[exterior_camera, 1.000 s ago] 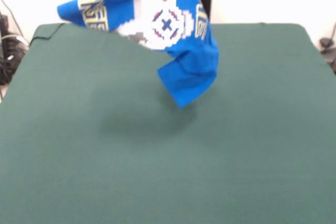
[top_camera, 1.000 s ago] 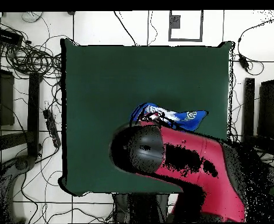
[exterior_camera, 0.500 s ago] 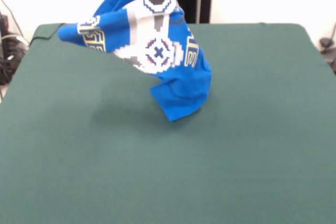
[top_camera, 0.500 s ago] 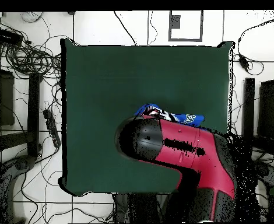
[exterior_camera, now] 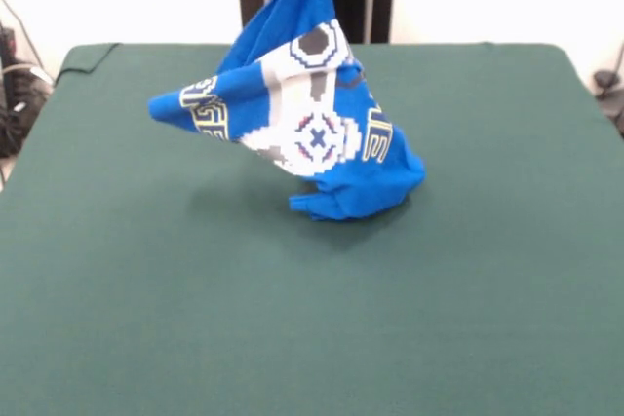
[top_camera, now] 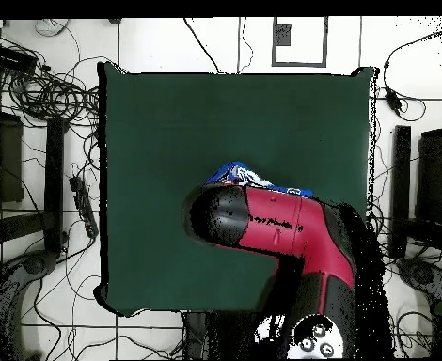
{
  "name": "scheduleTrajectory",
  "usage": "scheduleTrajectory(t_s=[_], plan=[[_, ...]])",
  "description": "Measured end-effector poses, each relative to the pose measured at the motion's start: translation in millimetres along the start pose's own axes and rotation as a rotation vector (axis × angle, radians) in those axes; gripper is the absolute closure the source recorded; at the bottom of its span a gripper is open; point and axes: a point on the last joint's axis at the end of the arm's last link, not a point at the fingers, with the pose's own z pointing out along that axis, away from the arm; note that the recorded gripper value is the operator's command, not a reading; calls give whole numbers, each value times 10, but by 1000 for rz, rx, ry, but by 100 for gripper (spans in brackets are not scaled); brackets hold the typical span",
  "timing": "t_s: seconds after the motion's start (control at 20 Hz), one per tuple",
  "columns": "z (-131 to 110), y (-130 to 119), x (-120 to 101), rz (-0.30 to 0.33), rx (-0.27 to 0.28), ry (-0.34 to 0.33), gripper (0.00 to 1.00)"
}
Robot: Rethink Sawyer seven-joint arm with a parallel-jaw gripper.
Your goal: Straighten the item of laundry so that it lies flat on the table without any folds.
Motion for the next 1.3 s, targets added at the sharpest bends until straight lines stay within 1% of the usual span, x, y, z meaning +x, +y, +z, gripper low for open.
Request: scheduleTrajectory(t_s=[0.35,0.4,1.0,1.1,1.3], plan=[[209,22,82,-14,27,28,100],[246,34,108,-19,32,32,0],[319,79,181,-34,44,40,0],[295,89,193,-37,47,37,0],[171,152,246,-53,53,20,0]])
